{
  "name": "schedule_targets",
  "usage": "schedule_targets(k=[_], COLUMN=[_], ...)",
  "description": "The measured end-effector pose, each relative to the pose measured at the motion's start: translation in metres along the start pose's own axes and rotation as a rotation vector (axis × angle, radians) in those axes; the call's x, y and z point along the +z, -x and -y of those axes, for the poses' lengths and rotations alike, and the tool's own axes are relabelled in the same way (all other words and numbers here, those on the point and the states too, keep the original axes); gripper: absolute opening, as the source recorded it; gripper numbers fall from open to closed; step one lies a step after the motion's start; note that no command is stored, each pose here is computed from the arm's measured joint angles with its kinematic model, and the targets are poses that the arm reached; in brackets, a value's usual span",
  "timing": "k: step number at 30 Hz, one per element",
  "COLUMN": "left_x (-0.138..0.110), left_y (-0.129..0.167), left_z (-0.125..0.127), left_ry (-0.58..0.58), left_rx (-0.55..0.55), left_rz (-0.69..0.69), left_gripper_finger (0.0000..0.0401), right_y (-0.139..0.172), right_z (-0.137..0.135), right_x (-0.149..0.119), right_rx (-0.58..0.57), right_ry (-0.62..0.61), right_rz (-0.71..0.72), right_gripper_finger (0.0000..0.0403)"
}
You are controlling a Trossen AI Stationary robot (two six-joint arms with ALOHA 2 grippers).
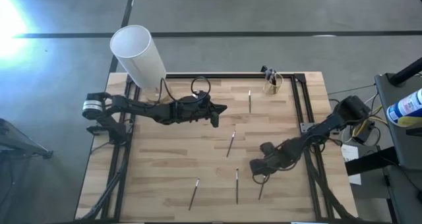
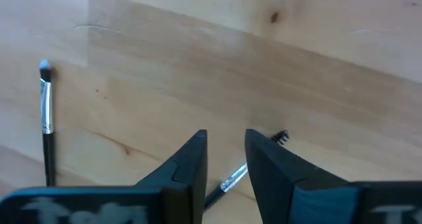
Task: Put items in baskets/containers
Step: Put the lash brush into the yellow container
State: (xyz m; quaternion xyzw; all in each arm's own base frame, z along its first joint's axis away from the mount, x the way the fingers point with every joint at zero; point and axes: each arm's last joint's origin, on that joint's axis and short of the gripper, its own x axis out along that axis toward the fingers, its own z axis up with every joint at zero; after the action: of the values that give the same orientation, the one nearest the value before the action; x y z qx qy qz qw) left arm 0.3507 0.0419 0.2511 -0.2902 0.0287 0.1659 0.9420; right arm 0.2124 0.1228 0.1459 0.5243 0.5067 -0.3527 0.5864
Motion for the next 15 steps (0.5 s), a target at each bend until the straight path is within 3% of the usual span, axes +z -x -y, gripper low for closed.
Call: schedule_targets(k=[8,15], left_x=[0.000,0.000], left_y=[0.000,0.000], left_z=[0.000,0.000], left_ry=[0.006,0.022], left_rx=[0.002,0.002], left_rz=[-0.003,-0.004], left_gripper_finger=[0.0000,0.0000], right_y=[0.012,0.010], right_z=[0.004,0.006], right_x=[0.000,-0.003], right_rx=[-0.006,-0.035], right_ry=[-0.015,-0.056], right_rz=[-0.047,-0.064], right_gripper_finger=[0.0093,0.0128])
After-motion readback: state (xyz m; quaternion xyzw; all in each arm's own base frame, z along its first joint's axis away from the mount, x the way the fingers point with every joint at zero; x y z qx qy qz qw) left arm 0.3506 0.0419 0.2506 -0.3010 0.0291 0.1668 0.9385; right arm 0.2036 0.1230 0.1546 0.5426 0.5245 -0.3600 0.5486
